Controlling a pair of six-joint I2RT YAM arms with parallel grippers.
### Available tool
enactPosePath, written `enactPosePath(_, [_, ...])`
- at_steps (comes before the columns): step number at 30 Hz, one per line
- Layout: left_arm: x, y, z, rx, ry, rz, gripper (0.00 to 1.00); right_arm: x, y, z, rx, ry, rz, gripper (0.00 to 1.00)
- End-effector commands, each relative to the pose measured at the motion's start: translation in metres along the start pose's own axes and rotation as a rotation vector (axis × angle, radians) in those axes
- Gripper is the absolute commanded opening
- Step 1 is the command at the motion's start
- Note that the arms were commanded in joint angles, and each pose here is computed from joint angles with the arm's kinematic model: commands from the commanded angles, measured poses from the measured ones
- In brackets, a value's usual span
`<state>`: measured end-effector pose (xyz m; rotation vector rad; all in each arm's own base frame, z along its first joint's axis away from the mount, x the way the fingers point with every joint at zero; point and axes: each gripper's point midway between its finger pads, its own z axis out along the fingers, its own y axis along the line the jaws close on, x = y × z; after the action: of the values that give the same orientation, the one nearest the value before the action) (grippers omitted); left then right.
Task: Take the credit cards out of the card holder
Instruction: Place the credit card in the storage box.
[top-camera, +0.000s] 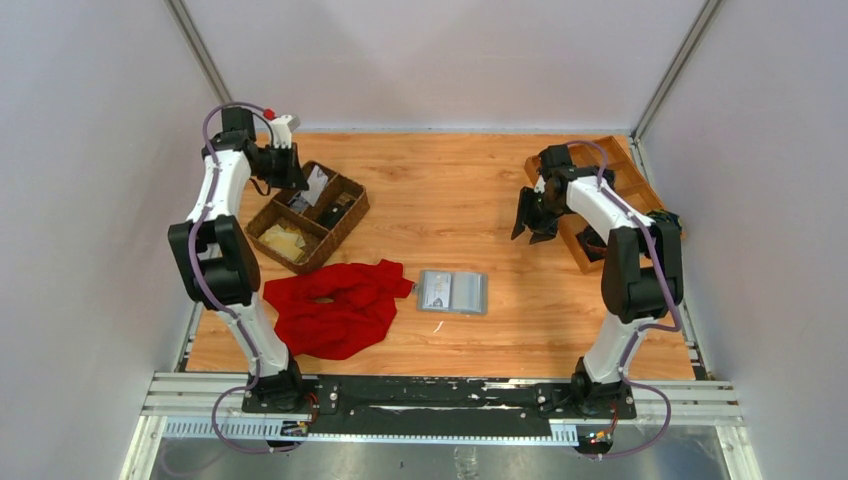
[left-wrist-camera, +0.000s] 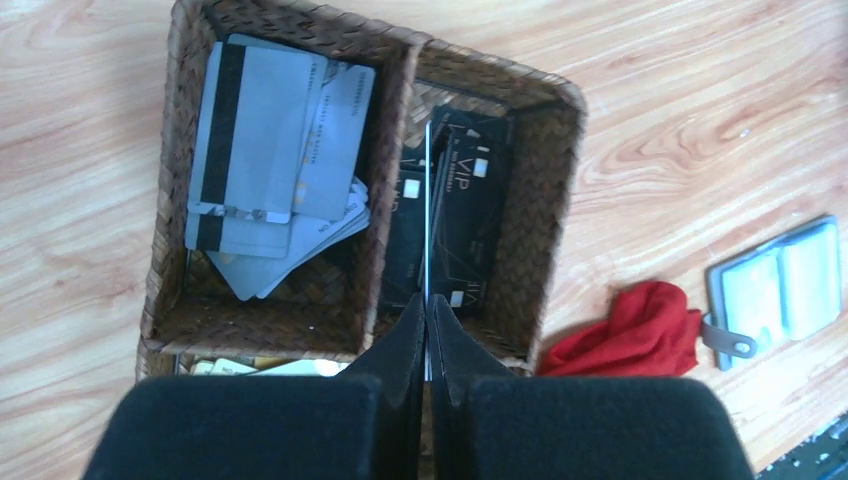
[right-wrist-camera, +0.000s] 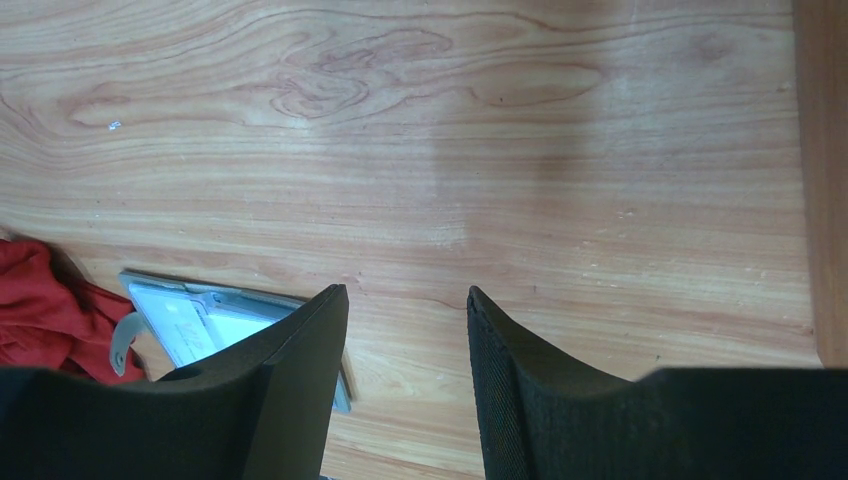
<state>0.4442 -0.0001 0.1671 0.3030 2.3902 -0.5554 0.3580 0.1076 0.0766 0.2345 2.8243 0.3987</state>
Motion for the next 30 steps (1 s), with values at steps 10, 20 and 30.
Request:
enactPosePath(10, [-0.009,0.035,-0.004,-0.097,0.005,0.056,0.0,0.003,-0.007,0.002,-0.005,0.061,0.024,0.51])
enactPosePath(20, [0.0,0.058,0.019,-0.089,0.051,0.082,0.0,0.003,-0.006,0.002,-0.014,0.056,0.021,0.52])
enactPosePath(30, [0.008,0.071,0.048,-0.007,0.058,-0.009,0.02,0.011,-0.009,-0.001,-0.009,0.059,0.011,0.51])
